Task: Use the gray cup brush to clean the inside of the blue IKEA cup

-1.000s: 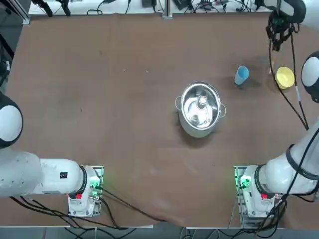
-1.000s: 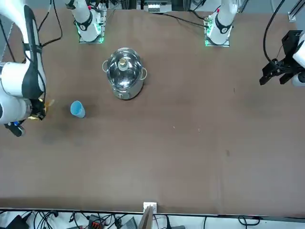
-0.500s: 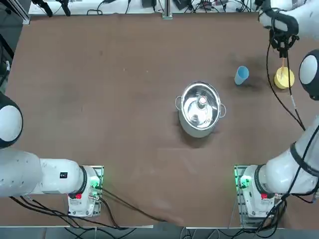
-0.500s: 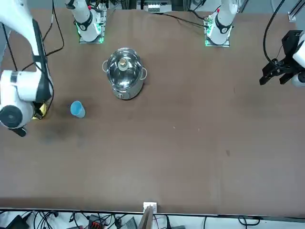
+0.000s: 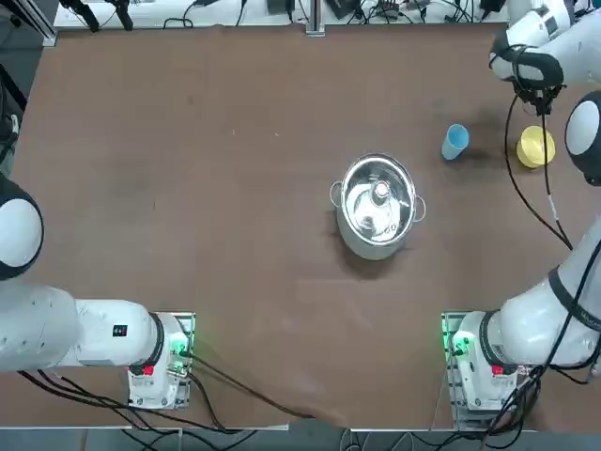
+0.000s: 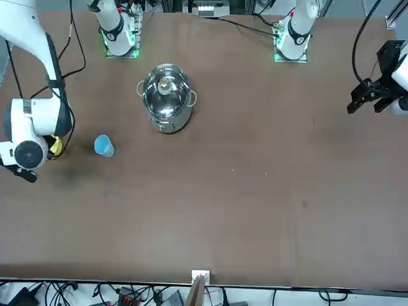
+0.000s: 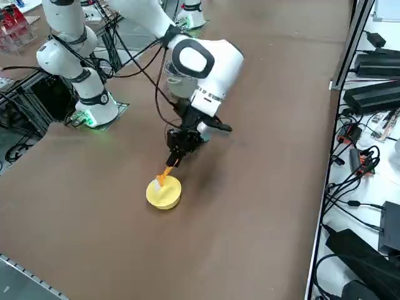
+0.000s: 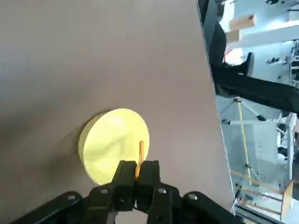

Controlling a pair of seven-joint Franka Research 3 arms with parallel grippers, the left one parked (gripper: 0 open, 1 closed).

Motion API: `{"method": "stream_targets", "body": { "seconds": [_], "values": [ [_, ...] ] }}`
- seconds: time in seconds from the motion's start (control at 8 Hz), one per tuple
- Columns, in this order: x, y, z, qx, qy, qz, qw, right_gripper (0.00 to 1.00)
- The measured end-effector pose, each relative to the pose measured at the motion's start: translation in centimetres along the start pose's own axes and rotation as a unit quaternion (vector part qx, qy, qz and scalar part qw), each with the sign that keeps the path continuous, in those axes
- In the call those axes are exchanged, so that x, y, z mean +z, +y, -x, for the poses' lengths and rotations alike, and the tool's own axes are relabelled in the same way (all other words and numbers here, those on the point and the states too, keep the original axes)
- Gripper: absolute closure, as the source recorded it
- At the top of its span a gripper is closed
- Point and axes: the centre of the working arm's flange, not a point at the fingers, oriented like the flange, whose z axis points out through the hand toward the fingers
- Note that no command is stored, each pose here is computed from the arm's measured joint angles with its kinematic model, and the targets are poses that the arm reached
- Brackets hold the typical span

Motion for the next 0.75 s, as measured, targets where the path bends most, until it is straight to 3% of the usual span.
{"method": "stream_targets", "body": {
  "seconds": [0.75],
  "values": [
    [3.8, -3.1, 1.5, -0.006, 0.026, 0.021, 0.999, 0.95]
  ]
}}
